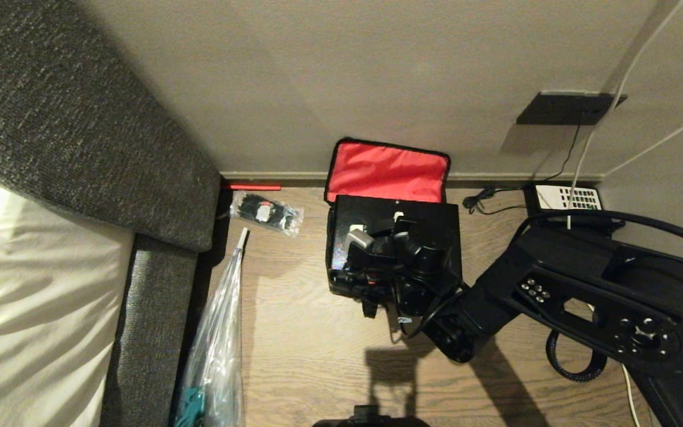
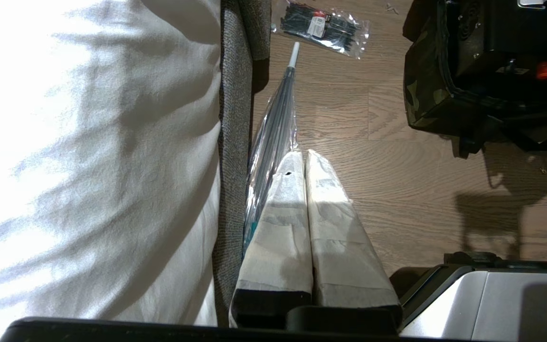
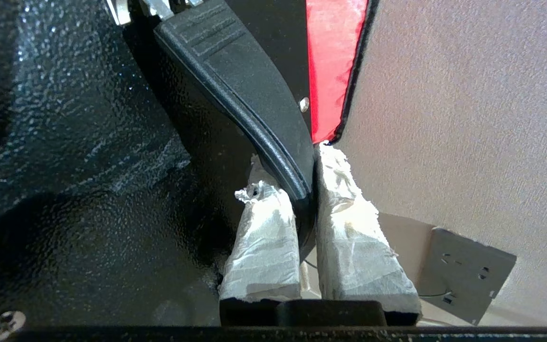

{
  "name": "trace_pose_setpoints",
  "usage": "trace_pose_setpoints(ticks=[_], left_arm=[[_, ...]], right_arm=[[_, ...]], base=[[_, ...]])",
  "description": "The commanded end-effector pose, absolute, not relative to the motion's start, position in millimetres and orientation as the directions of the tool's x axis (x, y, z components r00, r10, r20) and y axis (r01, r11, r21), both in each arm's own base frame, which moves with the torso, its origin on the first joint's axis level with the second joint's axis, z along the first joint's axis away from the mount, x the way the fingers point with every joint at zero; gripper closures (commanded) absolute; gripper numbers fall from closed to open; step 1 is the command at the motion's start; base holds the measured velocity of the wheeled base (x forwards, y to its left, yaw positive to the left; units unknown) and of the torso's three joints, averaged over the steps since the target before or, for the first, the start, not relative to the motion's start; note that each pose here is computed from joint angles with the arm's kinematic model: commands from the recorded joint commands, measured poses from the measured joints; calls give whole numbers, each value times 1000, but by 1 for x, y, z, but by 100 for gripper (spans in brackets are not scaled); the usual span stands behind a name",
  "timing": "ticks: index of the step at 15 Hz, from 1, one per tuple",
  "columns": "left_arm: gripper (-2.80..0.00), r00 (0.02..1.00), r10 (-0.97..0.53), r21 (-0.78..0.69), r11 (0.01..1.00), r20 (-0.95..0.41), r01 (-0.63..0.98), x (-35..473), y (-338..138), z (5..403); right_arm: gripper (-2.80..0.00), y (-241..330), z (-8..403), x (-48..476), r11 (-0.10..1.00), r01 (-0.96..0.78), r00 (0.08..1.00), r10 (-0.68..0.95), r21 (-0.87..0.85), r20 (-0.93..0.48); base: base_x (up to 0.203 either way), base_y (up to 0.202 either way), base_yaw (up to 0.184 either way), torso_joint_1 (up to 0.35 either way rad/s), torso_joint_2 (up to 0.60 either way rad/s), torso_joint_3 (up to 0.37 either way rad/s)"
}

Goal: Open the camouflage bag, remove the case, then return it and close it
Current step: Place the black box back

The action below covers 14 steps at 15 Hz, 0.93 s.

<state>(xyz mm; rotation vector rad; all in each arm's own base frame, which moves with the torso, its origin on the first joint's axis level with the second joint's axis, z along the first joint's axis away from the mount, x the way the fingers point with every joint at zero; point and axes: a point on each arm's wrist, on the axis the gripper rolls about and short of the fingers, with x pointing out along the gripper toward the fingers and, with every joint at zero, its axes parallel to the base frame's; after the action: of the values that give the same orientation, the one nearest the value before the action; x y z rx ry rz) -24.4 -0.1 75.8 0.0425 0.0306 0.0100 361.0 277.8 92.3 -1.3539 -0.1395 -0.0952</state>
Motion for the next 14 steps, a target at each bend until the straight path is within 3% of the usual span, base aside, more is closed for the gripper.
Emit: trace_pose_setpoints(ticks=[1, 14], left_arm=[[0, 999, 12, 43, 999, -31, -11, -24, 0, 76], [0, 999, 11, 43, 999, -31, -10, -24, 0, 76]], right_arm=[[0, 282, 78, 365, 203, 140, 989, 11, -969, 145], [0, 272, 33, 391, 252, 106, 994, -34, -962, 101]], base=[[0, 0, 0, 0, 0, 0], [0, 0, 0, 0, 0, 0]])
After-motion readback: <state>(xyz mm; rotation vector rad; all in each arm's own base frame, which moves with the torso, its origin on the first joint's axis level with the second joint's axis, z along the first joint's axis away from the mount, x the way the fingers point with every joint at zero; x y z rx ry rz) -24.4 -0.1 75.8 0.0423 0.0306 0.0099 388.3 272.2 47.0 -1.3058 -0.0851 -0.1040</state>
